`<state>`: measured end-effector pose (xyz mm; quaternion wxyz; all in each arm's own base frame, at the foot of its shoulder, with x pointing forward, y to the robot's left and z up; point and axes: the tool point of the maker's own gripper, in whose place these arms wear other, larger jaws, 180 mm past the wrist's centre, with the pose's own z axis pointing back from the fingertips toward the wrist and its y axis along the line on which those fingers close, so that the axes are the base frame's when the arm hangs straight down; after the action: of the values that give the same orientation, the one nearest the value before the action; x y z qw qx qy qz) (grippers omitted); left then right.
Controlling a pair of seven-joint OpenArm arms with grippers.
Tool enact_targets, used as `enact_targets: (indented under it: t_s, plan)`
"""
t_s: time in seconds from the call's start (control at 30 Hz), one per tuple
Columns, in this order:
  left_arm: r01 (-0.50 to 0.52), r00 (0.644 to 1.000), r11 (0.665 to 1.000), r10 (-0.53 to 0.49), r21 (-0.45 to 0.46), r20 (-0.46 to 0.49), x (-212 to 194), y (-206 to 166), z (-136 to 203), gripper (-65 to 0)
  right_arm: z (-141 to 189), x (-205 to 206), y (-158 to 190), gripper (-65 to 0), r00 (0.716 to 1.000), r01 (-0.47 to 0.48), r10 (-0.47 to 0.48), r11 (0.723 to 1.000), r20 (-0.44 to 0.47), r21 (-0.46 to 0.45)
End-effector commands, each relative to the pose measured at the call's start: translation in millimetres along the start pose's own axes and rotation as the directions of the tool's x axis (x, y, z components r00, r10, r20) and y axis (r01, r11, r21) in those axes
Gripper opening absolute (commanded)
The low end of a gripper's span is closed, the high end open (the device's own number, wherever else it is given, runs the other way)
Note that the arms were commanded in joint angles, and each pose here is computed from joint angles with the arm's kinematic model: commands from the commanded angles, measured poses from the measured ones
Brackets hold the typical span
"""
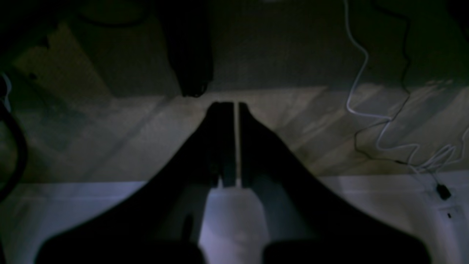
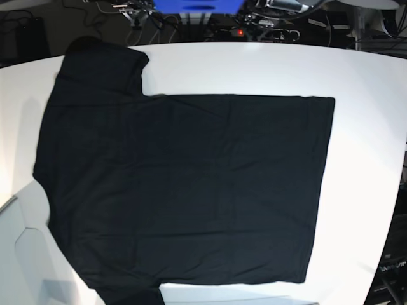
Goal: Fold the T-shirt properly
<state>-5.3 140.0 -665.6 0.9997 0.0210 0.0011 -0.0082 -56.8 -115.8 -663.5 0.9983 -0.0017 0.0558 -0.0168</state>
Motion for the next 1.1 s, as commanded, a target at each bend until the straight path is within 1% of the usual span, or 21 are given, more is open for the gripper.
enact_targets:
  t_s: [0.0,0.27,0.4,0.53,0.63,0.7,0.77,0.83,1.07]
  plan:
    - [-0.002,1.0,1.0,0.002,-0.014,-0.003,-2.4,-7.5,0.2,-64.6,0.0,-1.7,5.7,-65.0,1.0,0.006,-0.006,1.0,-0.003,0.021]
    - [0.001,1.0,1.0,-0.001,-0.018,-0.007,-5.2,-7.5,0.2,-64.7,-0.1,-8.8,4.4,-65.0,1.0,0.006,-0.006,1.0,-0.014,0.019]
    - [0.001,1.0,1.0,-0.002,-0.018,-0.023,-15.4,-6.9,0.4,-64.8,-0.1,-12.9,5.3,-65.0,1.0,0.007,-0.007,1.0,-0.02,0.02]
    - [0.001,1.0,1.0,-0.002,-0.022,-0.021,-14.8,-9.2,0.5,-64.6,0.5,2.0,6.3,-65.0,1.0,0.001,-0.002,1.0,0.015,0.022]
    - [-0.001,1.0,1.0,0.0,-0.03,-0.026,-14.0,-14.3,0.6,-64.6,0.7,-1.4,3.1,-65.0,1.0,0.0,0.0,1.0,-0.009,0.017]
    - [-0.001,1.0,1.0,0.0,-0.032,-0.026,-14.0,-15.3,0.7,-64.6,1.4,4.4,3.0,-65.0,1.0,0.0,0.0,1.0,0.0,0.017]
    - [-0.001,1.0,0.999,0.001,-0.039,-0.023,-14.1,-20.4,0.9,-64.6,2.0,1.8,1.7,-65.0,1.0,-0.001,0.001,1.0,-0.003,0.015]
    - [-0.002,1.0,0.999,0.001,-0.042,-0.027,-15.6,-23.2,1.1,-64.8,3.2,6.2,1.4,-65.0,1.0,-0.001,0.001,1.0,0.019,0.015]
    - [-0.001,0.999,0.999,0.0,-0.036,-0.035,-19.6,-20.6,1.1,-64.7,4.3,4.6,-0.2,-65.0,0.999,-0.001,0.0,1.0,0.033,0.013]
